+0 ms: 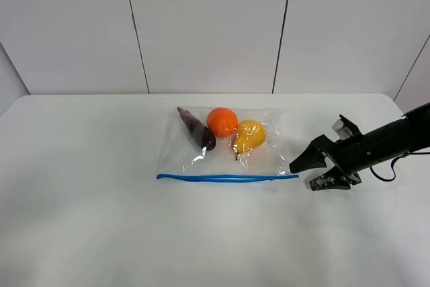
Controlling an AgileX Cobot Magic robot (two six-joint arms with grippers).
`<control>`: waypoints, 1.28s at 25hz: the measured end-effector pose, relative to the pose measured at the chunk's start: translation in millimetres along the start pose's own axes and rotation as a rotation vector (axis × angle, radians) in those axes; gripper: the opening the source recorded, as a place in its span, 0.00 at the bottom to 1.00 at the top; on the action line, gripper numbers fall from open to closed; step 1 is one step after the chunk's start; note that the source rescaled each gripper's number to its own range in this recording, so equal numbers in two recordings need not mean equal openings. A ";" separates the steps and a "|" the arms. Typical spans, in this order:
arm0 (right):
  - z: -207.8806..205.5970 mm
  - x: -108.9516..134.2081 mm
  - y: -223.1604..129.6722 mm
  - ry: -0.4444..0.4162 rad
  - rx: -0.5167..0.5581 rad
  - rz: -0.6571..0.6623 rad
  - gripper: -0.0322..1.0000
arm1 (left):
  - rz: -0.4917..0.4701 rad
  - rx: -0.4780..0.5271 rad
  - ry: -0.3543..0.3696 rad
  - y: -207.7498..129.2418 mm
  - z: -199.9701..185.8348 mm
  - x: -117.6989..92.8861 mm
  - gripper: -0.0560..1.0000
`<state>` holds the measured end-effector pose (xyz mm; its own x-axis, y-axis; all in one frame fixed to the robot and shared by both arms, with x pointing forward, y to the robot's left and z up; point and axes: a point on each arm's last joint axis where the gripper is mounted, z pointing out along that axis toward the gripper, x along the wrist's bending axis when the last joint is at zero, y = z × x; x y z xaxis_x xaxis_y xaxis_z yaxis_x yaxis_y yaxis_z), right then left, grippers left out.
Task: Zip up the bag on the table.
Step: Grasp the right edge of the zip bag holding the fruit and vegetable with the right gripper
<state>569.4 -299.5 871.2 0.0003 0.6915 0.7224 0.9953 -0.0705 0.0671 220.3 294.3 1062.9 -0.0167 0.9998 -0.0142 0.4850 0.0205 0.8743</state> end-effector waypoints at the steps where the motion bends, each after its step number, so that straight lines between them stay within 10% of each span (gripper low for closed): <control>1: 3.0 -3.1 2.7 0.006 0.000 0.007 0.87 | 0.000 0.000 0.000 0.0 0.0 0.0 0.85; 21: 38.3 4.0 14.9 0.102 0.000 0.022 0.86 | 0.000 0.000 0.000 0.0 0.0 0.0 0.85; 32: 38.3 4.3 16.0 0.106 -0.012 0.017 0.54 | 0.000 0.000 0.000 0.0 0.0 0.0 0.85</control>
<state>589.1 -270.2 849.0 0.0061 0.6101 0.7923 0.9940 -0.0906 0.0620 220.3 294.3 1062.9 -0.0167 0.9998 -0.0142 0.4850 0.0205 0.8743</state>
